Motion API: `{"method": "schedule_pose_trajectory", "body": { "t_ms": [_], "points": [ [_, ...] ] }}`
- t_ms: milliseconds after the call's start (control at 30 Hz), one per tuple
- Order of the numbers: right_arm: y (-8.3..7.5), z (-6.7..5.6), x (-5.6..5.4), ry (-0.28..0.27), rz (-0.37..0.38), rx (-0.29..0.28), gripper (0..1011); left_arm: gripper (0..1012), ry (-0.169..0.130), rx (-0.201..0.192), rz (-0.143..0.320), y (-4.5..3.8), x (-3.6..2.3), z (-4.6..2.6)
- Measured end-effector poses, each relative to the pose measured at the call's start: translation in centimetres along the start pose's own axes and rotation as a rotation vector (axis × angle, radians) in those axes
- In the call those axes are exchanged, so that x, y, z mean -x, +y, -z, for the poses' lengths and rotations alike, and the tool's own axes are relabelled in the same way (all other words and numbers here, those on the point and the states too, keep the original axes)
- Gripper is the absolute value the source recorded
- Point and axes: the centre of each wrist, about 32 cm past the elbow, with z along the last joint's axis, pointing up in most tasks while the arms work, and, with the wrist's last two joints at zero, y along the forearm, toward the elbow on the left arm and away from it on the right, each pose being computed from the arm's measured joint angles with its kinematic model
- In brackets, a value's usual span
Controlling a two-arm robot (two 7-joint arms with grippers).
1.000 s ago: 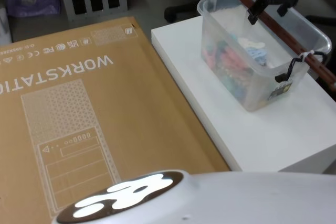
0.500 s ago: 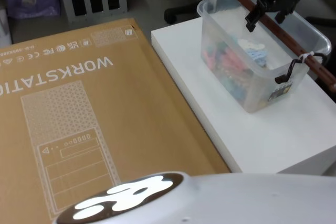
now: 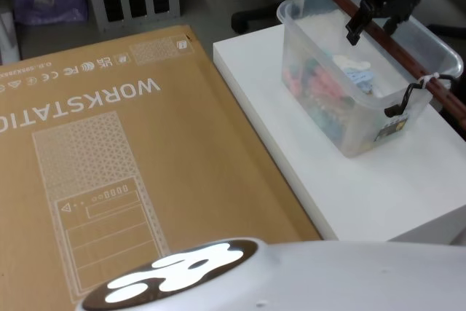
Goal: Use one hand to grasp the basket and place it at the designated location.
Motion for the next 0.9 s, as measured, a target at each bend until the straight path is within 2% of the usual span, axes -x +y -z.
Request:
{"method": "schedule_pose_trajectory", "body": {
  "t_ms": [67, 333, 367, 400, 700, 900],
  "points": [
    [-0.02, 0.01, 0.0, 0.0, 0.001, -0.002, 882, 0, 0.0, 0.0, 0.0, 0.0, 0.0, 0.0],
    [-0.21, 0.24, 0.07, 0.005, 0.009, -0.008, 642, 0, 0.0, 0.0, 0.0, 0.0, 0.0, 0.0],
    [-0.26, 0.3, 0.09, 0.006, 0.011, -0.009, 572, 0, 0.0, 0.0, 0.0, 0.0, 0.0, 0.0],
    [-0.26, 0.3, 0.09, 0.006, 0.011, -0.009, 572, 0, 0.0, 0.0, 0.0, 0.0, 0.0, 0.0],
    [-0.51, 0.64, 0.17, 0.015, 0.021, -0.019, 264, 0, 0.0, 0.0, 0.0, 0.0, 0.0, 0.0],
    [-0.62, 0.71, 0.22, 0.019, 0.027, -0.025, 233, 0, 0.0, 0.0, 0.0, 0.0, 0.0, 0.0]
  ]
}}
